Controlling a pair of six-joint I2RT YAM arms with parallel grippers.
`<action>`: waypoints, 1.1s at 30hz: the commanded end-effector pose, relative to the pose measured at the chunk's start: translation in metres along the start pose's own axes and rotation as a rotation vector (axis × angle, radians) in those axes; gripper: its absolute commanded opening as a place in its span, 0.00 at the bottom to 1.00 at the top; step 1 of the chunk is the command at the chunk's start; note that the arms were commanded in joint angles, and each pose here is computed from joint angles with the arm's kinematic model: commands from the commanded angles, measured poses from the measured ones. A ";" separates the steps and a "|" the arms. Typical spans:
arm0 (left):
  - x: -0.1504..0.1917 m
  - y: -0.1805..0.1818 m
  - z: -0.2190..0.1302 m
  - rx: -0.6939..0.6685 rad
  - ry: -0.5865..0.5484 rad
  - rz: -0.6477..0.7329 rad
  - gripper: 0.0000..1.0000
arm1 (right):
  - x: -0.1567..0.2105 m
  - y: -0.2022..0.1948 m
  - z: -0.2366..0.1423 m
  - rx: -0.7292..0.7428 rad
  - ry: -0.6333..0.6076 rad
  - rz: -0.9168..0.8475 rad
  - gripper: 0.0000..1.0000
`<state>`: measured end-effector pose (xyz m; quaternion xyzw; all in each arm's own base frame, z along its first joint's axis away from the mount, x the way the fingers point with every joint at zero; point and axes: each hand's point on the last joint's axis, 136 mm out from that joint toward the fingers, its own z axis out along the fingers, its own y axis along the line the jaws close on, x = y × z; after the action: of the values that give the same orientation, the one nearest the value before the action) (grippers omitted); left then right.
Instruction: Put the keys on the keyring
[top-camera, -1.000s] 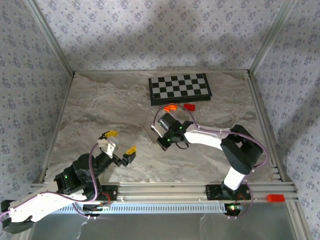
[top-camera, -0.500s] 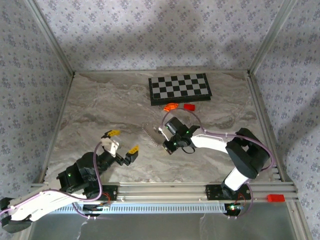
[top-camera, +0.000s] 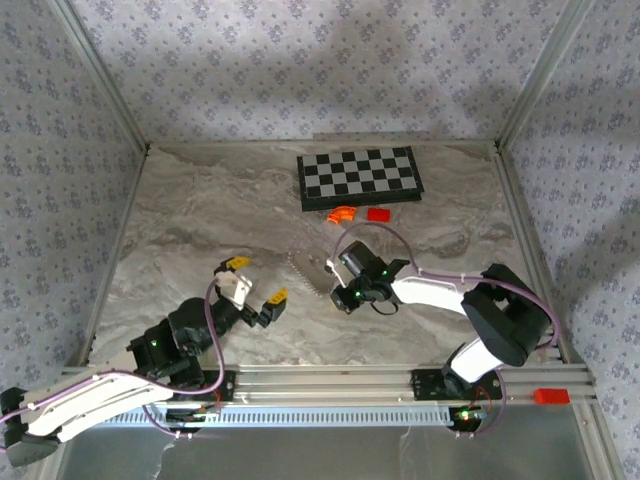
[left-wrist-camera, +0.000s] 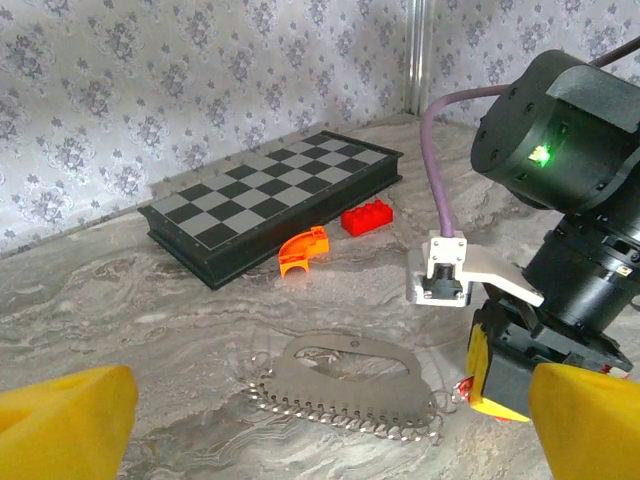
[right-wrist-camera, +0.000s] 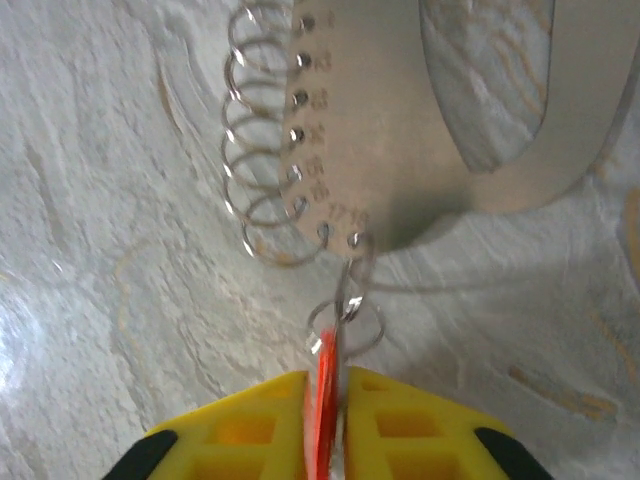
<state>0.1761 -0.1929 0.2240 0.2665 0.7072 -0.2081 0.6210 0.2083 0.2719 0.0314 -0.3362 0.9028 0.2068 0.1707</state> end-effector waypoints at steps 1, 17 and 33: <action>-0.018 -0.004 0.002 0.028 -0.056 -0.026 0.99 | 0.012 -0.004 -0.005 0.015 0.024 0.024 0.20; -0.012 0.004 0.019 -0.028 0.042 -0.043 0.99 | -0.003 -0.002 -0.070 0.046 -0.238 -0.024 0.34; -0.006 0.058 0.021 -0.328 0.125 -0.026 0.99 | -0.012 -0.059 -0.172 0.379 -0.587 0.026 1.00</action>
<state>0.2194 -0.1781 0.2195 0.2032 0.7646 -0.1159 0.6005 0.2206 0.1780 0.1693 -0.2432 0.8359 0.1729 0.4608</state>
